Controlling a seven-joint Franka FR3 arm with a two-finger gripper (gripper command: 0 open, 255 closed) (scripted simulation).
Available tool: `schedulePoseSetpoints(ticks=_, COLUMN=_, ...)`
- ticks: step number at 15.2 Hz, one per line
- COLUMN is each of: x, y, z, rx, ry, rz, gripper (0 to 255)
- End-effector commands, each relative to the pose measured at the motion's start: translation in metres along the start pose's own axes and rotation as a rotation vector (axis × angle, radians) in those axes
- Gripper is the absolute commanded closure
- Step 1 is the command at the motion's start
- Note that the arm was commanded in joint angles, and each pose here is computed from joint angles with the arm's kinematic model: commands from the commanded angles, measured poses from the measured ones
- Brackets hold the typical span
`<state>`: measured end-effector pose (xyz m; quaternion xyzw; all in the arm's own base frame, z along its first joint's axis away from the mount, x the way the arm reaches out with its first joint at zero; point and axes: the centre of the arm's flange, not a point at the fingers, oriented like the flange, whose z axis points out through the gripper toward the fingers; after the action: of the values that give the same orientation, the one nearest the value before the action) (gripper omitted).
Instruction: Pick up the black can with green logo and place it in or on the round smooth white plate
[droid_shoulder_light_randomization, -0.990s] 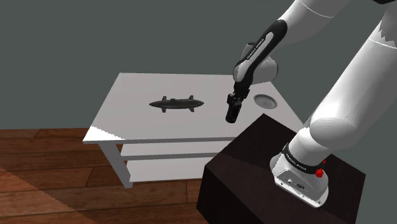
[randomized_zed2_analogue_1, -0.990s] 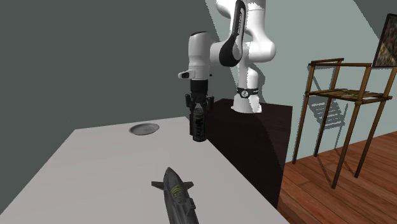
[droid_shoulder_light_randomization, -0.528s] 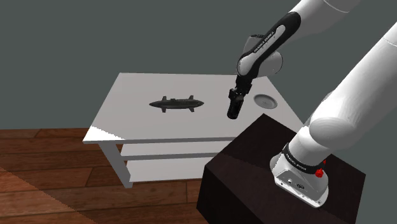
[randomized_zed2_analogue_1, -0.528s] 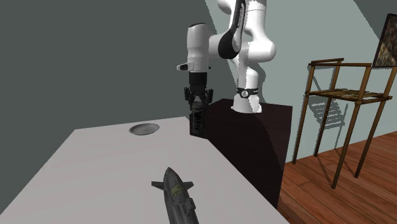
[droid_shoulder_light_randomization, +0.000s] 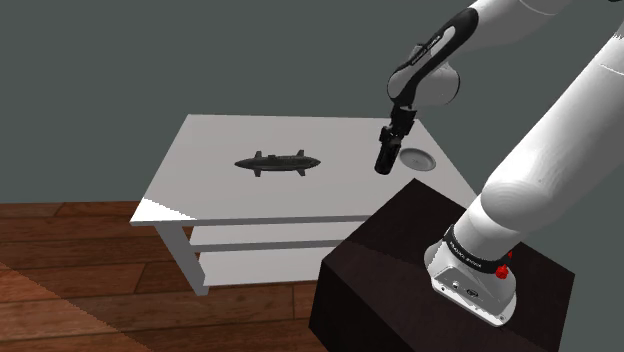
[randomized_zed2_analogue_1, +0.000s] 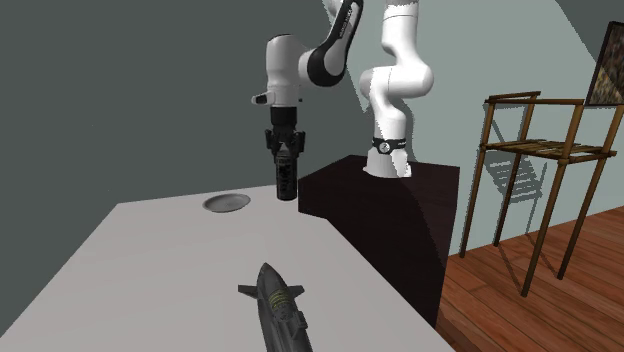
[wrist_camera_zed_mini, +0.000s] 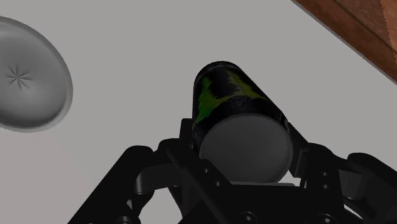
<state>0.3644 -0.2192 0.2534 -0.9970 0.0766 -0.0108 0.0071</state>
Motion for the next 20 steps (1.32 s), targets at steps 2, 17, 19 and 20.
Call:
schedulePoseSetpoints(ticks=2, x=0.004, y=0.041, z=-0.002, rx=0.000, ry=0.000, rz=-0.003, gripper=255)
schedulePoseSetpoints(ticks=17, x=0.020, y=0.237, z=-0.025, rx=0.000, ry=0.000, rz=-0.003, gripper=255)
schedulePoseSetpoints(ticks=19, x=0.022, y=0.263, z=-0.029, rx=0.000, ry=0.000, rz=-0.003, gripper=255)
schedulePoseSetpoints(ticks=20, x=0.023, y=0.276, z=-0.030, rx=0.000, ry=0.000, rz=-0.003, gripper=255)
